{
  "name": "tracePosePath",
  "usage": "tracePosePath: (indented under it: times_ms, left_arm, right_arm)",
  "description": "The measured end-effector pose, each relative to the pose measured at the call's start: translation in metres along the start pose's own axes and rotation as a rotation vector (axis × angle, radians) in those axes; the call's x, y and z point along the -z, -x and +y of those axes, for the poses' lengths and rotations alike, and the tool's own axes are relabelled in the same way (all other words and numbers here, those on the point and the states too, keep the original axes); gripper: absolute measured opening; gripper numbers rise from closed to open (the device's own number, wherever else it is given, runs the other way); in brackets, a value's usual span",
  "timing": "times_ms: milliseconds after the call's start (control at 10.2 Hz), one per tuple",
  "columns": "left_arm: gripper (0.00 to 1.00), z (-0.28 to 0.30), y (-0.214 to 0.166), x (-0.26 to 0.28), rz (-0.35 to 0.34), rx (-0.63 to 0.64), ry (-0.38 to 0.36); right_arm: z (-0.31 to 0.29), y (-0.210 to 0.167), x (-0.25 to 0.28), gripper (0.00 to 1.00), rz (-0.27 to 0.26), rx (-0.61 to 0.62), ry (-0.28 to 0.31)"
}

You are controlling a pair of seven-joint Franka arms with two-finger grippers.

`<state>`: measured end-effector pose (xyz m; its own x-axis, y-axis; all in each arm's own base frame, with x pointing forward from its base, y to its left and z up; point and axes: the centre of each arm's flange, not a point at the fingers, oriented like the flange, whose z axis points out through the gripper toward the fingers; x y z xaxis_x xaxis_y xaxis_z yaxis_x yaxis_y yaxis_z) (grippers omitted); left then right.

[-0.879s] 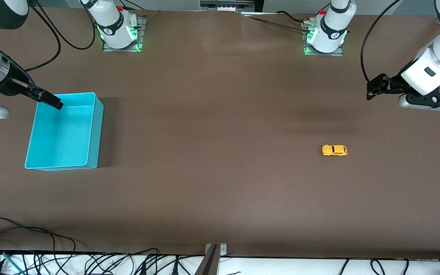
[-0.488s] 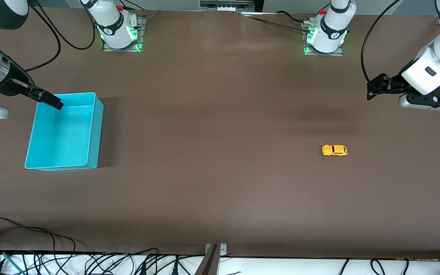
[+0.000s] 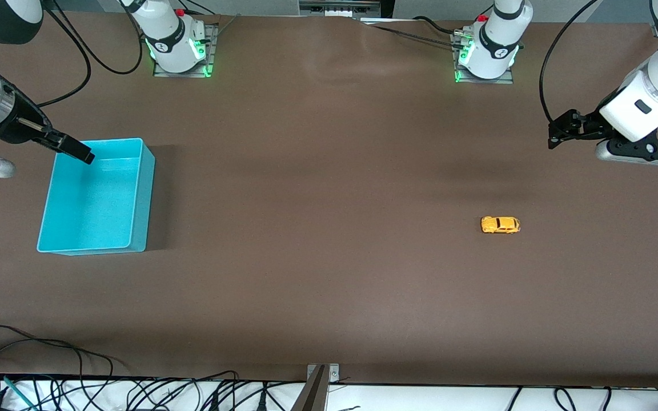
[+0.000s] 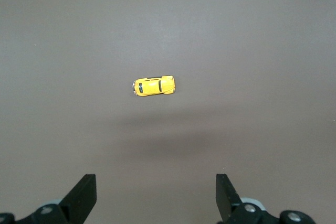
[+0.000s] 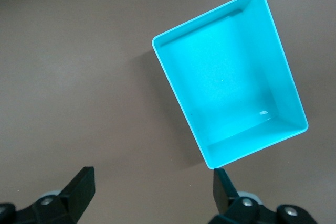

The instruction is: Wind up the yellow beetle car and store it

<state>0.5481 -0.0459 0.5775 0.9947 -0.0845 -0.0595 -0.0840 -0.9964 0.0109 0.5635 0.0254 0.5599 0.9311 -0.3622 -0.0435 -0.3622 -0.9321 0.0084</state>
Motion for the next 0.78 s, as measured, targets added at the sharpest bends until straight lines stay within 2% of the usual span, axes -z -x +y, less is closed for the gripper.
tracePosePath:
  times_ms: [781]
  left_arm:
    - [1.0,0.0,0.0002,-0.0002,-0.002,0.0,0.0]
  right_arm:
    - [-0.0005,-0.0019,-0.0043,1.0,-0.007,0.0,0.002]
